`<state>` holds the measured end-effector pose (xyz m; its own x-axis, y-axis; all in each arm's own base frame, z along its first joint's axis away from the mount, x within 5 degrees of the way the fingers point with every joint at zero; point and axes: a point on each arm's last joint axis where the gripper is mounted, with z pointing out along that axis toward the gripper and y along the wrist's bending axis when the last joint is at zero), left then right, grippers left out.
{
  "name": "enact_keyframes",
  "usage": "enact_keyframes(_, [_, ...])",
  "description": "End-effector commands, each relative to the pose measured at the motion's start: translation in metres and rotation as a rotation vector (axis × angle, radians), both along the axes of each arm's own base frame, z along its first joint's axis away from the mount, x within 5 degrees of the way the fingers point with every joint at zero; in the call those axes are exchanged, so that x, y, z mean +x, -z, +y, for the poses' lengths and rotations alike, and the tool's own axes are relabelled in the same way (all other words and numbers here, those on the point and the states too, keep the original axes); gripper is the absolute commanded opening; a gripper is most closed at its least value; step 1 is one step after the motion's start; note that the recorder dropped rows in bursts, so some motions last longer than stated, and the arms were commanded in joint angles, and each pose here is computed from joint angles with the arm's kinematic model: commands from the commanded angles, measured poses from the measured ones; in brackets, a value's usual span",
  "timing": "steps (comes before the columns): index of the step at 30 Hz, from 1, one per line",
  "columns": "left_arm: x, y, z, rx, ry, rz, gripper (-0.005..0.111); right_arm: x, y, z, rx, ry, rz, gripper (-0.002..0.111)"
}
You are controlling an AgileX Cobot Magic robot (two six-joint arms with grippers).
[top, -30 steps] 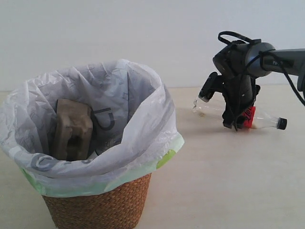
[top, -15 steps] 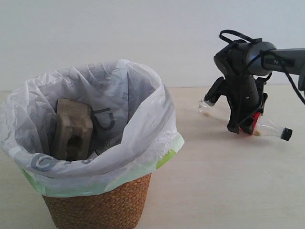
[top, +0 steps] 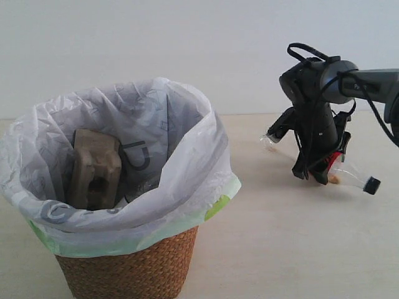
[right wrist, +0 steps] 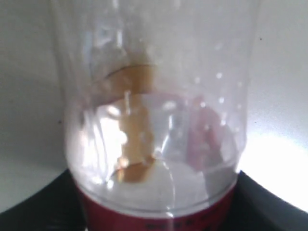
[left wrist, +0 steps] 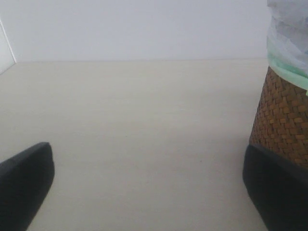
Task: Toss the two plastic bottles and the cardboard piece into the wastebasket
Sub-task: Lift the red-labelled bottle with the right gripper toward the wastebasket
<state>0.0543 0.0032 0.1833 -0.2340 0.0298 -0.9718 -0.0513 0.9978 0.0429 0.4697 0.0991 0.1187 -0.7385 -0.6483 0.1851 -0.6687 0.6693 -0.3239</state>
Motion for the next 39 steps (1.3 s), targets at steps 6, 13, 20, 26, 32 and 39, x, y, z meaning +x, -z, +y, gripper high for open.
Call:
enact_keyframes(6, [0.000, -0.002, 0.000, -0.010, 0.005, -0.015, 0.108, -0.004, -0.070, 0.034, 0.476, 0.144, -0.198, 0.000])
enact_keyframes(13, [0.000, -0.002, 0.000, -0.010, 0.005, -0.015, 0.108, -0.035, -0.195, 0.030, 0.657, 0.171, -0.452, 0.000])
enact_keyframes(20, [0.000, -0.002, 0.000, -0.010, 0.005, -0.015, 0.108, -0.084, -0.288, -0.003, 0.776, 0.219, -0.639, 0.000])
enact_keyframes(26, [0.000, -0.002, 0.000, -0.010, 0.005, -0.015, 0.108, -0.128, -0.315, -0.033, 0.852, 0.270, -0.727, 0.000])
enact_keyframes(32, [0.000, -0.002, 0.000, -0.010, 0.005, -0.015, 0.108, -0.177, -0.310, -0.035, 1.012, 0.220, -0.860, 0.000])
enact_keyframes(39, [0.000, -0.002, 0.000, -0.010, 0.005, -0.015, 0.108, -0.200, -0.253, -0.038, 1.086, 0.301, -0.899, 0.000])
